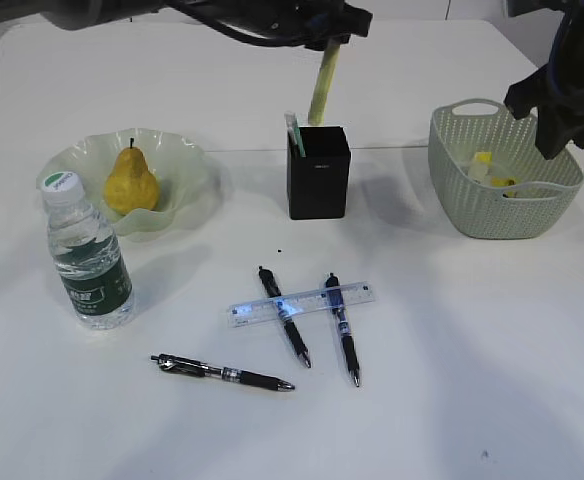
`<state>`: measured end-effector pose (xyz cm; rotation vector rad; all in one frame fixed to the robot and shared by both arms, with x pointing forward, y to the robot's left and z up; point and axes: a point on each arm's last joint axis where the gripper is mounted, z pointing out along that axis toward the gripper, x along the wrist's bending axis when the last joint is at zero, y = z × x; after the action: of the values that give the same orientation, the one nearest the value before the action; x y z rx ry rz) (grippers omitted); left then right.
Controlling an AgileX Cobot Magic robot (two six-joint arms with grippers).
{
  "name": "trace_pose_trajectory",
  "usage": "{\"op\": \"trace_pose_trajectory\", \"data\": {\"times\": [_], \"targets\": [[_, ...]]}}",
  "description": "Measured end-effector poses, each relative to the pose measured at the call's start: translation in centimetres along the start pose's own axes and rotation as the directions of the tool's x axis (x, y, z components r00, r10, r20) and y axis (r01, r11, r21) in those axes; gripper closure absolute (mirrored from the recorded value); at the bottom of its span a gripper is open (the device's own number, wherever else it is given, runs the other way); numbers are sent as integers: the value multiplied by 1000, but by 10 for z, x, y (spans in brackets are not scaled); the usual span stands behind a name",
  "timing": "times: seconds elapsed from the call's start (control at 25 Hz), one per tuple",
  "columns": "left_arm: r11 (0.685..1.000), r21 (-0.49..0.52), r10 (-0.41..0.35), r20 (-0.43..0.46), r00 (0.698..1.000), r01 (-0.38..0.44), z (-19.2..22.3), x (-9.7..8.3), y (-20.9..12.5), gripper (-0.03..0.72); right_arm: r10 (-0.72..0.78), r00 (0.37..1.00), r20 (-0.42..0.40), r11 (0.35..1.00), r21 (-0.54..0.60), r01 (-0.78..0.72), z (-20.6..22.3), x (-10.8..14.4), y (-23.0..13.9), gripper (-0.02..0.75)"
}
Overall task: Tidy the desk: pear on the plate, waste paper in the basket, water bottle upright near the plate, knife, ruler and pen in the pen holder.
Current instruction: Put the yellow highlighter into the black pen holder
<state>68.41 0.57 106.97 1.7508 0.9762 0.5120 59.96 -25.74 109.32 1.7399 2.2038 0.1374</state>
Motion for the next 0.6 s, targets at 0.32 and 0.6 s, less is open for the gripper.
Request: {"op": "trace_pose_trajectory", "data": {"times": [0.32,0.6], "targets": [[993,-116,-12,-30,999,9,21,4,-11,585,1,1000,-1,1000,-4,-1,0,0,0,477],[991,-136,-18,-45,999,12,36,8,-25,585,1,1000,-1,1000,-4,-1,0,0,0,477]]}}
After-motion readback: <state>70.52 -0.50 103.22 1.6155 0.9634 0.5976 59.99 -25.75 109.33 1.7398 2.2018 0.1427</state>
